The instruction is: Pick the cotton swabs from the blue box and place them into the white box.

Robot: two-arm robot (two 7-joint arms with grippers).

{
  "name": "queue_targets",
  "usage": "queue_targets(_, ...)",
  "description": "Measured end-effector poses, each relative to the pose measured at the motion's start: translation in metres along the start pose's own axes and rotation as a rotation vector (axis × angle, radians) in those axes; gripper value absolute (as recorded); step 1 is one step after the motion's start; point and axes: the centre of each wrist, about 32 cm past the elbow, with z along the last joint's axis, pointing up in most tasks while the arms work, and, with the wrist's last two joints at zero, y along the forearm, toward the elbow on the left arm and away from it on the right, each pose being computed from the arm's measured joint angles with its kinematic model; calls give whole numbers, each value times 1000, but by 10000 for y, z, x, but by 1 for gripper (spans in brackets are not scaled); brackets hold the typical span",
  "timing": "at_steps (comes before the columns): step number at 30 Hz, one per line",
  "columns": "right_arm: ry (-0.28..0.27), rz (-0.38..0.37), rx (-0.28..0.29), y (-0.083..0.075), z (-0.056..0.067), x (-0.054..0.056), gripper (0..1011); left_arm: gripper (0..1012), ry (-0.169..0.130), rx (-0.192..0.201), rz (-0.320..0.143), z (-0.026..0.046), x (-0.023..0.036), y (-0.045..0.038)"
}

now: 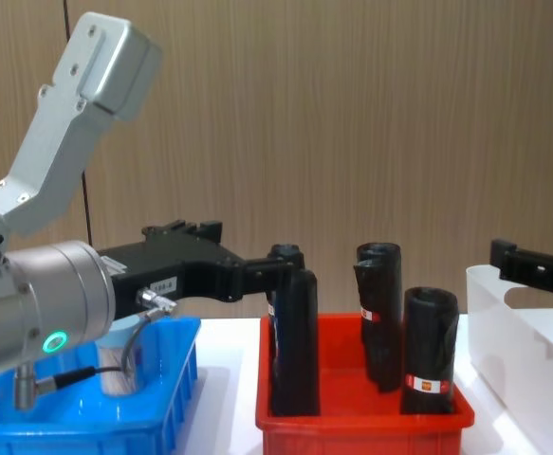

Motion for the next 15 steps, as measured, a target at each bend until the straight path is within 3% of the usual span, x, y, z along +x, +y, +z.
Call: queue_targets(15,-1,0,0,0,1,3,1002,1004,-39,-30,140,39,-235,17)
